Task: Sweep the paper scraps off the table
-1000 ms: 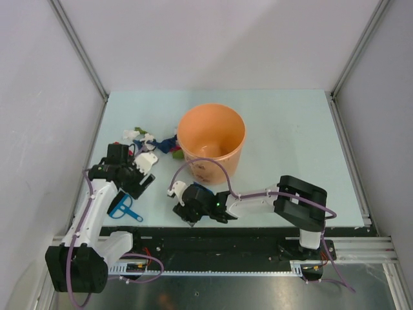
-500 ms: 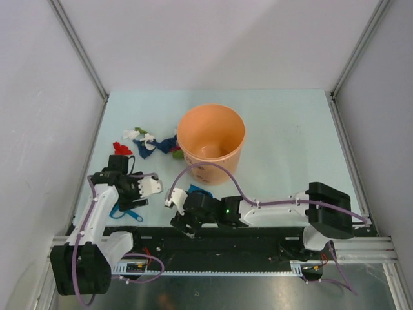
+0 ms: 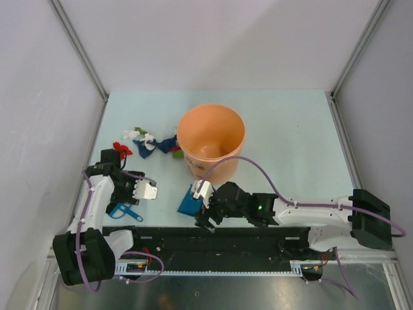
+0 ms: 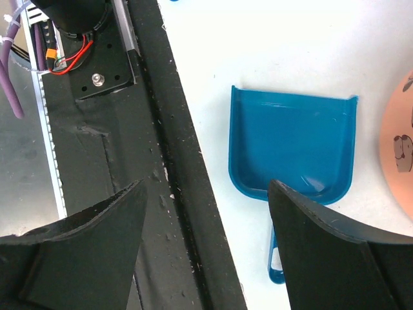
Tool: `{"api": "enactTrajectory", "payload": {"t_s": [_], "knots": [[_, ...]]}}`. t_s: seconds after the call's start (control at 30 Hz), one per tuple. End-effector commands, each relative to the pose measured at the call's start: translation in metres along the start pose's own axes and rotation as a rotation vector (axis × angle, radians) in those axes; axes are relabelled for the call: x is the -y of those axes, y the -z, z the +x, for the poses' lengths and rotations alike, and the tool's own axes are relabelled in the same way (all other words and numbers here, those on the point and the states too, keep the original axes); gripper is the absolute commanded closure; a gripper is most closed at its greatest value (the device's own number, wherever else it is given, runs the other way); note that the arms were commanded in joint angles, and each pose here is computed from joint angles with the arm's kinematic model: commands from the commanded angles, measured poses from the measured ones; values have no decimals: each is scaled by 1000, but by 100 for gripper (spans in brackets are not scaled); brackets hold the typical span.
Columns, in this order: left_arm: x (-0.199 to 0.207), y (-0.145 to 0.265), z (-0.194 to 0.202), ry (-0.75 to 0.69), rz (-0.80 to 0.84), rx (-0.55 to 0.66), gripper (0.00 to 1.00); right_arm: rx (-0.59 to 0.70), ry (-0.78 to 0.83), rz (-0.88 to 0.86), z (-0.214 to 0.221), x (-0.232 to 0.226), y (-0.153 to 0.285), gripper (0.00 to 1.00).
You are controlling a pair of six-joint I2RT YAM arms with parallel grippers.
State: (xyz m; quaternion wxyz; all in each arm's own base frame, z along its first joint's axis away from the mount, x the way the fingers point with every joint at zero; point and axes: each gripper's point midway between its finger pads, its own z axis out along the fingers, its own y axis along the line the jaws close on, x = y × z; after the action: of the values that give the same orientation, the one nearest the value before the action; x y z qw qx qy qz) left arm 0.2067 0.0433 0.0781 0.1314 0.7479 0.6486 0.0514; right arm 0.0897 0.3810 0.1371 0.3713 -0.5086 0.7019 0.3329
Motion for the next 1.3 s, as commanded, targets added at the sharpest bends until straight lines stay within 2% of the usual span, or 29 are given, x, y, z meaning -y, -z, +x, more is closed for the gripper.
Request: {"api": "enactTrajectory", "payload": {"t_s": [0.0, 0.07, 0.17, 0.33, 0.57, 0.7, 0.73, 0.8, 0.83, 0.9, 0.93, 1.0, 1.1, 1.2, 1.23, 1.27], "knots": [[7, 0, -26, -108, 45, 130, 27, 88, -16, -31, -18, 2, 7, 21], [32, -1, -53, -134, 129, 211, 24, 88, -25, -18, -18, 7, 5, 21], [56, -6, -78, -180, 155, 268, 23, 101, -45, -13, -21, 11, 2, 21], [80, -22, -65, -251, 217, 207, 23, 133, -72, -48, -29, 5, 1, 21], [75, -39, -64, -294, 182, 198, 24, 127, -101, -42, -27, 5, -3, 21], [68, -58, -55, -257, 132, 144, 27, 120, -100, -41, -25, 6, -4, 21], [66, -65, -45, -256, 116, 93, 39, 119, -96, -41, -24, 7, -3, 21], [68, -69, -43, -249, 127, 85, 46, 119, -95, -43, -24, 8, -3, 21], [68, -69, -44, -237, 128, 89, 55, 119, -100, -38, -25, 11, -3, 21], [62, -68, -44, -231, 127, 94, 66, 123, -102, -38, -25, 11, -3, 21], [63, -70, -43, -243, 154, 90, 75, 127, -103, -39, -27, 12, -2, 21], [62, -71, -37, -255, 177, 65, 82, 132, -105, -39, -28, 11, -1, 21], [57, -75, -43, -205, 204, 111, 99, 123, -109, -23, -26, 14, 0, 21], [36, -70, -61, -70, 163, 204, 100, 119, -129, 2, -25, 18, 1, 21], [31, -67, -67, 19, 151, 227, 100, 124, -138, 24, -26, 22, 1, 21], [11, -57, -71, 51, 100, 248, 100, 128, -146, 35, -27, 23, 3, 21]]}}
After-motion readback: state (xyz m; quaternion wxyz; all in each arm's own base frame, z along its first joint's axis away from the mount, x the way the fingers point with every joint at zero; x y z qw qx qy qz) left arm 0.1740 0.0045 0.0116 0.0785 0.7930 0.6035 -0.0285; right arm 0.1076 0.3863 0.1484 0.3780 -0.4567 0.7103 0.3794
